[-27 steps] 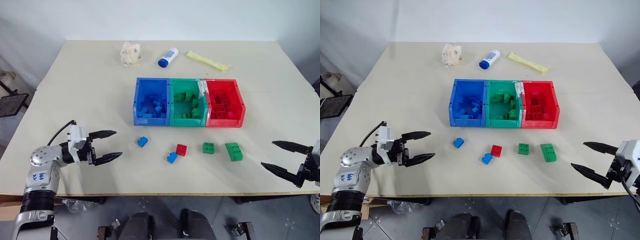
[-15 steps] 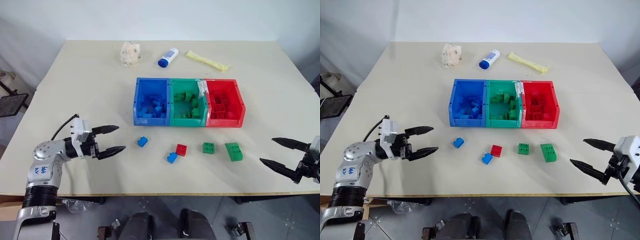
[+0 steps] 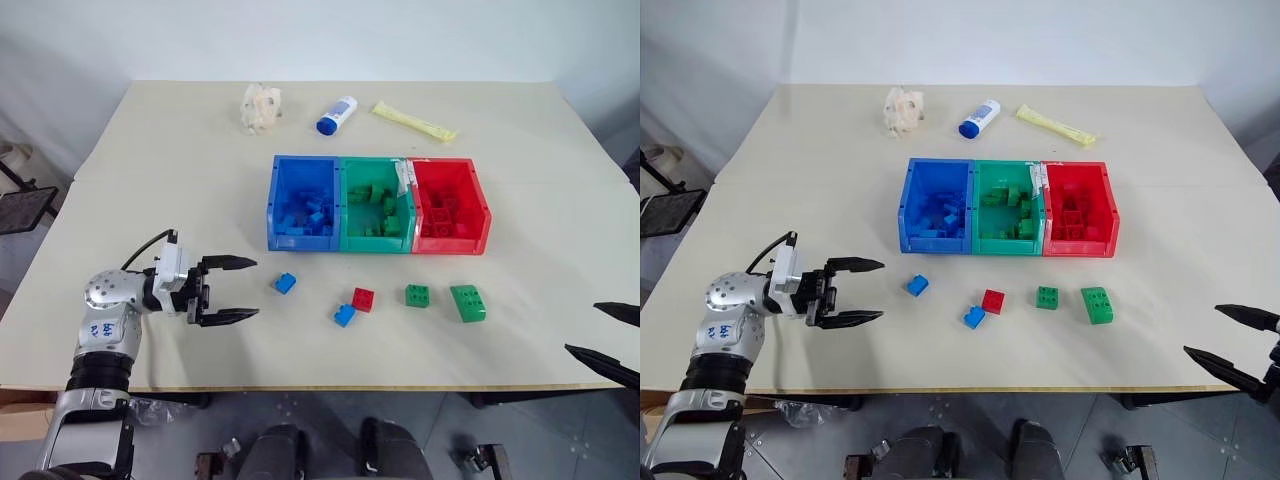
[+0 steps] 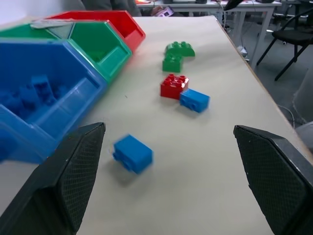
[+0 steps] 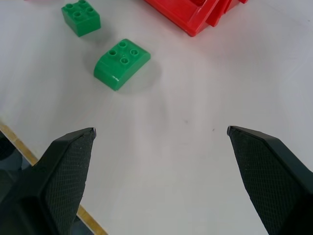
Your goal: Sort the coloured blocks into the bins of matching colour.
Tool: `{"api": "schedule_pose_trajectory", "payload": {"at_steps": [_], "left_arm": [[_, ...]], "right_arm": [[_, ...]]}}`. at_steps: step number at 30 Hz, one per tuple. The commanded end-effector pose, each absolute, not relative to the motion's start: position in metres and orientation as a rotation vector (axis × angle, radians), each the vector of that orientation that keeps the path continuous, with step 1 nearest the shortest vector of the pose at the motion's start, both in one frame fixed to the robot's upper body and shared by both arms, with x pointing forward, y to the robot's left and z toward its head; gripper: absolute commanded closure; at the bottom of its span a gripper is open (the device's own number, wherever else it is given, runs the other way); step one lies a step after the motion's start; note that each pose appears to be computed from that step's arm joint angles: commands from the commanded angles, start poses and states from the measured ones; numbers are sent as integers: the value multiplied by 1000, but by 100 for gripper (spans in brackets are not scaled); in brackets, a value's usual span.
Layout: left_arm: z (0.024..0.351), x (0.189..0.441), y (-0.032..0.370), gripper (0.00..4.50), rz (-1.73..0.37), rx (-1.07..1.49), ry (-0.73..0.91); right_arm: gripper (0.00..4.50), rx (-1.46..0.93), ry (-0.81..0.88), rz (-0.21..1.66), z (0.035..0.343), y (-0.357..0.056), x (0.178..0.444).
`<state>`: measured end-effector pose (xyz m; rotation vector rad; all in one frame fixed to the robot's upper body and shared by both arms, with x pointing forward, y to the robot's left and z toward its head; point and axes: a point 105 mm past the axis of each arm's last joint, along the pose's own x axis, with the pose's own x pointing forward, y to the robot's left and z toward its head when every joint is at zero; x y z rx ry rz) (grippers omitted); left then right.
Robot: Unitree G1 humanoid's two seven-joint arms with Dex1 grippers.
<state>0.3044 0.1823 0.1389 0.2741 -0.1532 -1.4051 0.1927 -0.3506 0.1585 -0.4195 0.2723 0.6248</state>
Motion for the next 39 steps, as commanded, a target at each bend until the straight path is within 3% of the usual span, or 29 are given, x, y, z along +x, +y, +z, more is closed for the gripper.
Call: {"api": "schedule_pose_trajectory", "payload": {"at_steps": [1, 6, 15, 28, 38, 39], "left_arm": [[140, 298, 180, 3, -1469, 295, -168], [139, 288, 180, 3, -1475, 297, -175], [142, 266, 184, 3, -1426, 288, -181], [144, 252, 179, 3, -1395, 275, -187], [143, 249, 179, 3, -1373, 269, -192], [142, 249, 178, 1, -1374, 267, -192]], "right_arm": [[0, -456, 245, 630, 174, -348, 195], [0, -512, 345, 674, 171, -341, 219], [0, -484, 341, 796, 154, -300, 269], [0, -443, 397, 893, 125, -271, 293], [0, -382, 432, 836, 102, -257, 297], [18, -382, 437, 833, 100, -256, 296]]}}
